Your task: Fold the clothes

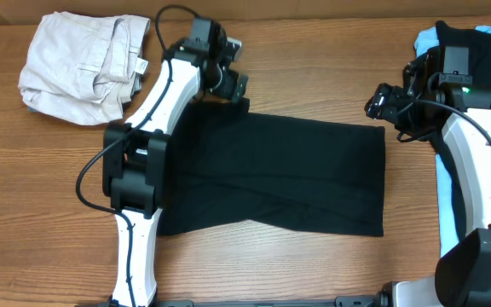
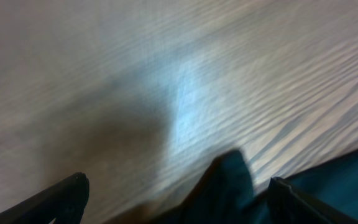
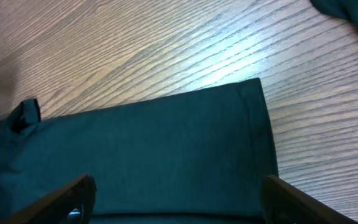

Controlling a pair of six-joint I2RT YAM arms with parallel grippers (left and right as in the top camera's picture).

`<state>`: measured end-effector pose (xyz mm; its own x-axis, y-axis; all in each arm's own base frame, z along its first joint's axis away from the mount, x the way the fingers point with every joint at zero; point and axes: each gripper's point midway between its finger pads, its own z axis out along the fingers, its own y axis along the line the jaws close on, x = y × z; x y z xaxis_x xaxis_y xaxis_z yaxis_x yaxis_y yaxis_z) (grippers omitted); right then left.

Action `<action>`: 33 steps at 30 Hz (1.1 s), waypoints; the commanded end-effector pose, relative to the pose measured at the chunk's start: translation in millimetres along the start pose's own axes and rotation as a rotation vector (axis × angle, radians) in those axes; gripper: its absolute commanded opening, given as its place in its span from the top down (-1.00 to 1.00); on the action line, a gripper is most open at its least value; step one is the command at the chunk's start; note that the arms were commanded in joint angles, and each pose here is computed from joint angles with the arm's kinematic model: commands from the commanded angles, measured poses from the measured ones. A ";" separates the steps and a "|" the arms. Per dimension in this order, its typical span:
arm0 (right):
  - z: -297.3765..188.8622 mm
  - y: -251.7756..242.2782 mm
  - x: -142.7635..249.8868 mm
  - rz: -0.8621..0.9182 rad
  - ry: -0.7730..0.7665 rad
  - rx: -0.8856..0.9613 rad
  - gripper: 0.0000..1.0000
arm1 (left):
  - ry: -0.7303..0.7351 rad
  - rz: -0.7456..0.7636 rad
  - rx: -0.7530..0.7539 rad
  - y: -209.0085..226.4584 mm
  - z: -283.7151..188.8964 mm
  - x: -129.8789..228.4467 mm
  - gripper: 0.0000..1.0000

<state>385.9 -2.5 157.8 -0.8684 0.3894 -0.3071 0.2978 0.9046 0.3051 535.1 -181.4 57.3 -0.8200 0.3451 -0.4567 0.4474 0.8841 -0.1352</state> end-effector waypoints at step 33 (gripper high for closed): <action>1.5 2.0 -11.2 -0.016 -0.042 -0.004 -0.75 | 0.129 -0.003 -0.086 3.1 35.3 25.2 0.92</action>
<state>392.9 -3.2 159.8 -0.8593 0.3885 -0.3328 0.2890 0.9055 0.3108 518.4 -190.2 8.1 -0.8557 0.3971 -0.3317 0.4583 0.8793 -0.1298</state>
